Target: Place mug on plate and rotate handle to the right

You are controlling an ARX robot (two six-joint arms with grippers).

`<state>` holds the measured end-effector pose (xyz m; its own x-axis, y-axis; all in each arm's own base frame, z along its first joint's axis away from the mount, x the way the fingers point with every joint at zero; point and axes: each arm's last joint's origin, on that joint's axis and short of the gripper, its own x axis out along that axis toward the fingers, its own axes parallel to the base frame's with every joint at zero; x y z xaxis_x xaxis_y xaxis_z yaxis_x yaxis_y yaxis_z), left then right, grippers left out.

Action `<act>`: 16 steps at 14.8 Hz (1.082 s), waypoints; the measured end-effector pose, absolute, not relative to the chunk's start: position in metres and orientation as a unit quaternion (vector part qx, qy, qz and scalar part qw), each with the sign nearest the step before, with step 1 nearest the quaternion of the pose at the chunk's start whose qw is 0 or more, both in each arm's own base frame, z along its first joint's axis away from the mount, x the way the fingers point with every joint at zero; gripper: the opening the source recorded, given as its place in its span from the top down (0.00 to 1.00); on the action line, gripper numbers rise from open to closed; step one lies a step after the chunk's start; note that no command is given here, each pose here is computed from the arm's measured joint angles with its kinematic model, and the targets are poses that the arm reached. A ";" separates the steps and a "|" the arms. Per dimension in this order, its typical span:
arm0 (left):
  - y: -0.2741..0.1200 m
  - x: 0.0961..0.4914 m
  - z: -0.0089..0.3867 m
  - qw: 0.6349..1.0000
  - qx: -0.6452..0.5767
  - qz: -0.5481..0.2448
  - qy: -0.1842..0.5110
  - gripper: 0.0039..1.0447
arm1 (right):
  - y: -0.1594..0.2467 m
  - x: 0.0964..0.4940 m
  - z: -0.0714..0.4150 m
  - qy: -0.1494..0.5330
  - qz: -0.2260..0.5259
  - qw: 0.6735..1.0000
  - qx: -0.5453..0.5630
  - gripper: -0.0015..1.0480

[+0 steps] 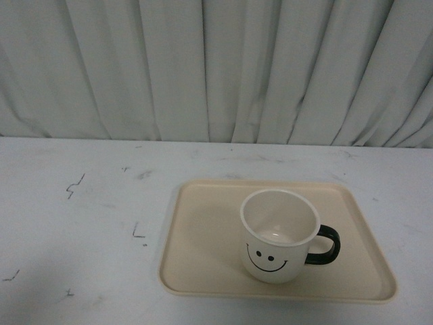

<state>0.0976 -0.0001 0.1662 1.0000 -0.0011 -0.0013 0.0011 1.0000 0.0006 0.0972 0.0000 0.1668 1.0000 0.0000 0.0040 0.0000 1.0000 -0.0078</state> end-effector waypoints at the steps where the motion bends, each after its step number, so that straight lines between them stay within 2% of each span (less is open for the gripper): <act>1: 0.000 0.098 0.166 1.000 0.000 0.000 0.001 0.92 | 0.000 0.097 0.167 -0.002 0.000 1.000 -0.004 0.06; 8: 0.000 0.098 0.166 1.000 0.000 0.000 0.001 0.07 | 0.000 0.097 0.167 -0.002 0.000 1.000 -0.004 0.06; 16: 0.000 0.098 0.166 1.000 0.000 0.000 0.001 0.06 | 0.000 0.097 0.167 -0.002 0.000 1.000 -0.004 0.06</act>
<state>0.0976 -0.0001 0.1662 1.0000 -0.0008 -0.0017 0.0008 1.0000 0.0006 0.0972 0.0000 0.1668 1.0000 0.0000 0.0036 0.0000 1.0000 -0.0078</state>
